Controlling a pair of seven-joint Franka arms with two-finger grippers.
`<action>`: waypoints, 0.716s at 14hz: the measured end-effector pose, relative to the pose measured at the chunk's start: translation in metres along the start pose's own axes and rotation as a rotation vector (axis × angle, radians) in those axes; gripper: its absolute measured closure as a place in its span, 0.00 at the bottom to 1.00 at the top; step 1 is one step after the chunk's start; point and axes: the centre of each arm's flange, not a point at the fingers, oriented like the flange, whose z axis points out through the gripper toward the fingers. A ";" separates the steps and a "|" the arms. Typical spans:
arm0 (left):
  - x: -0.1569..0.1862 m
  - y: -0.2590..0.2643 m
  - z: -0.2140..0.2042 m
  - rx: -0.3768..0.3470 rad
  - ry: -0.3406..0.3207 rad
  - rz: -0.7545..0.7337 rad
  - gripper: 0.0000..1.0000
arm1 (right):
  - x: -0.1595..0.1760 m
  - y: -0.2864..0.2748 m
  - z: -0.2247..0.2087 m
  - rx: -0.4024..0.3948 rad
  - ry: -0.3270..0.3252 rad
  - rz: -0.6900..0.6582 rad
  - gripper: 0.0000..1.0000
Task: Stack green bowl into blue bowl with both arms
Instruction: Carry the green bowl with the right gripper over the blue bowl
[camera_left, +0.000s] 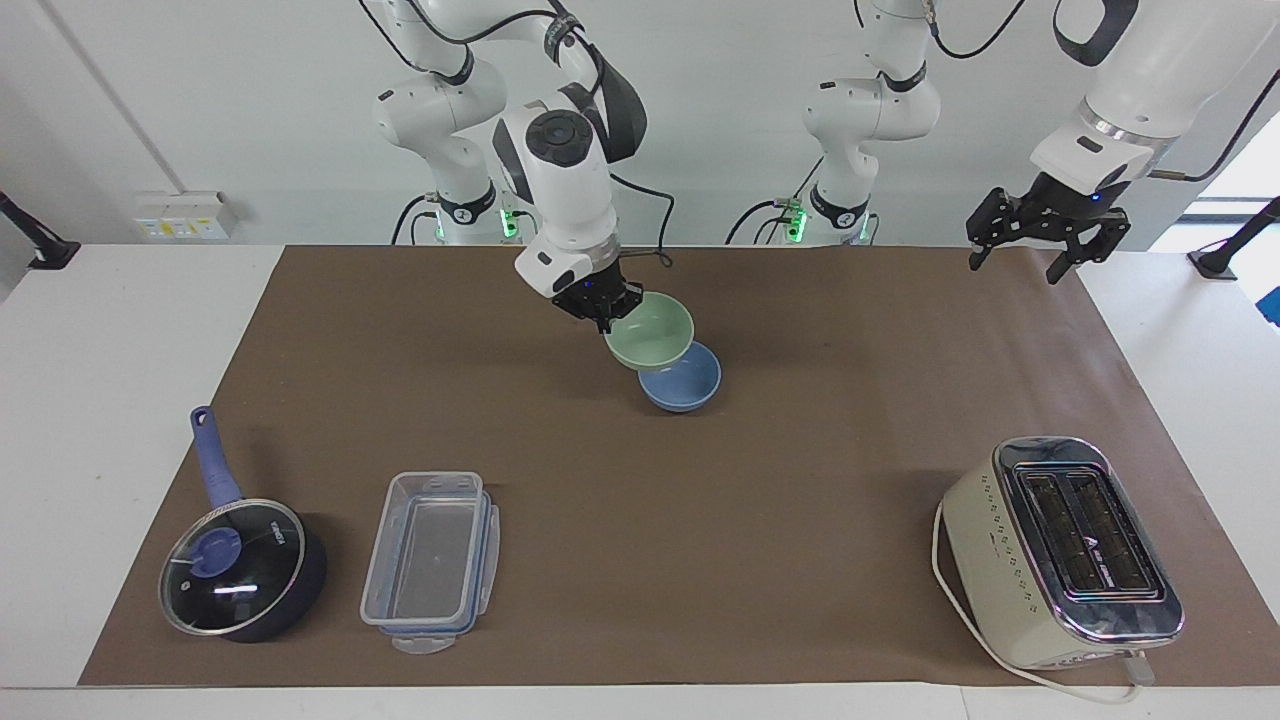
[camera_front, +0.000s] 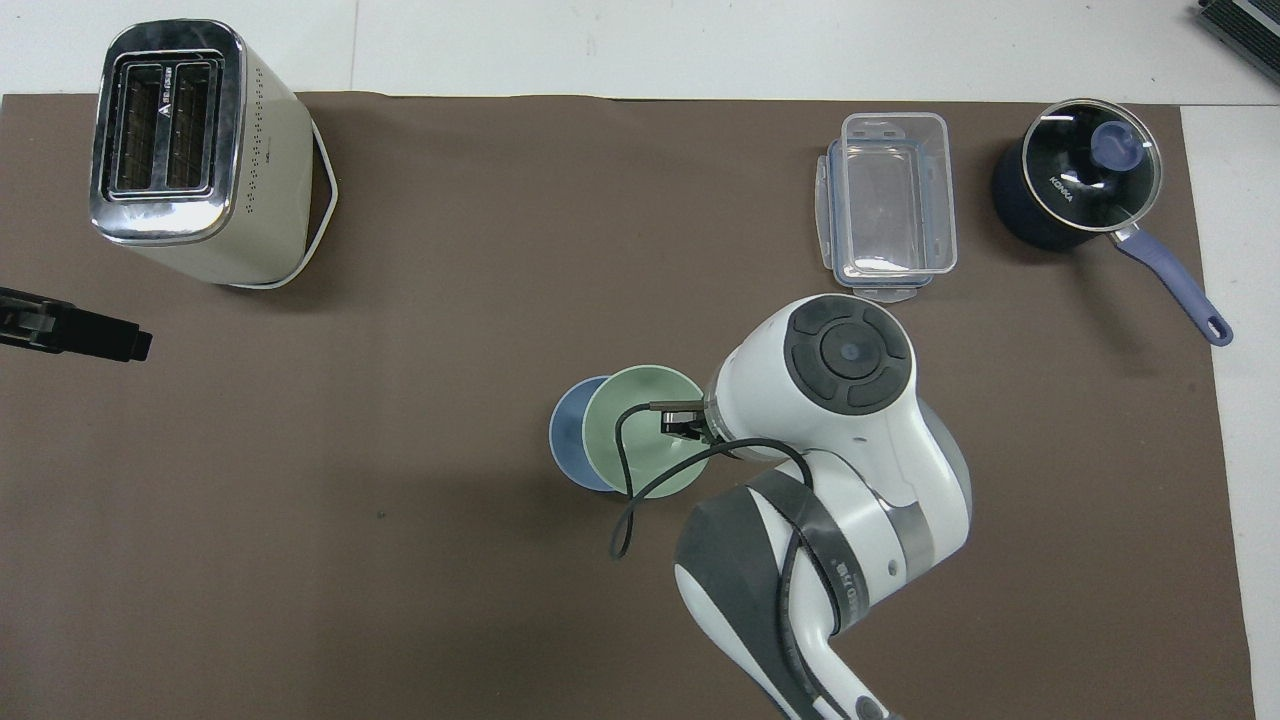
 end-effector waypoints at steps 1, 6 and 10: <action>0.000 0.000 0.000 0.000 0.000 0.000 0.00 | 0.001 -0.002 0.004 0.000 0.002 -0.001 0.96; 0.000 0.001 0.000 0.000 -0.001 0.002 0.00 | 0.003 -0.016 0.027 0.004 0.012 -0.015 0.96; 0.000 0.001 0.000 0.000 -0.001 0.002 0.00 | 0.005 -0.022 0.040 0.025 0.010 0.000 0.96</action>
